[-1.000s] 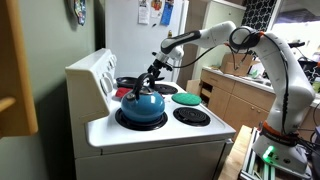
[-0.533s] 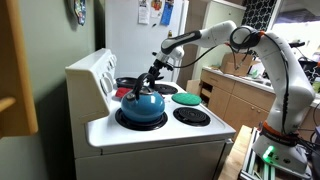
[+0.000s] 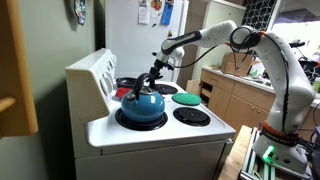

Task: Move the pan to to the front big plate on the stove and then put the green towel on the pan

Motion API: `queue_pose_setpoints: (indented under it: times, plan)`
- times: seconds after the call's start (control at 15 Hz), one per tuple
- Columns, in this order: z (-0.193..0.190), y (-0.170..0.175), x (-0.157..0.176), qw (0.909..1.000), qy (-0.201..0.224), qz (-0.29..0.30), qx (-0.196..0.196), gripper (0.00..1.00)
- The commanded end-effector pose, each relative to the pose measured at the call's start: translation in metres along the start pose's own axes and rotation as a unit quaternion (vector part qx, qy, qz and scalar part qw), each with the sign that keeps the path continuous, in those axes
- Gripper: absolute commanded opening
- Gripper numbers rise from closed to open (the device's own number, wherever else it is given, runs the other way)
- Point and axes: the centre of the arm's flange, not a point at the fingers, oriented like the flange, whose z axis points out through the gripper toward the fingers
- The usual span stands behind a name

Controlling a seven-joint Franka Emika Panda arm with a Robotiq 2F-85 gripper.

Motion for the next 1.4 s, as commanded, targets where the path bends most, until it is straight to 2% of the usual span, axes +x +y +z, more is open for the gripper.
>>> queue_pose_setpoints:
  times: [0.0, 0.07, 0.53, 0.87, 1.33]
  plan:
    - [-0.008, -0.012, -0.006, 0.9997, -0.023, 0.005, -0.005, 0.14]
    - [-0.009, -0.012, -0.006, 0.9997, -0.025, 0.007, -0.005, 0.08]
    - [-0.025, -0.015, -0.013, 0.9993, -0.034, 0.014, -0.007, 0.07]
    - [-0.031, -0.011, -0.038, 0.9990, -0.038, 0.025, 0.002, 0.07]
    - [-0.039, -0.016, -0.057, 0.9966, -0.051, 0.042, 0.048, 0.07]
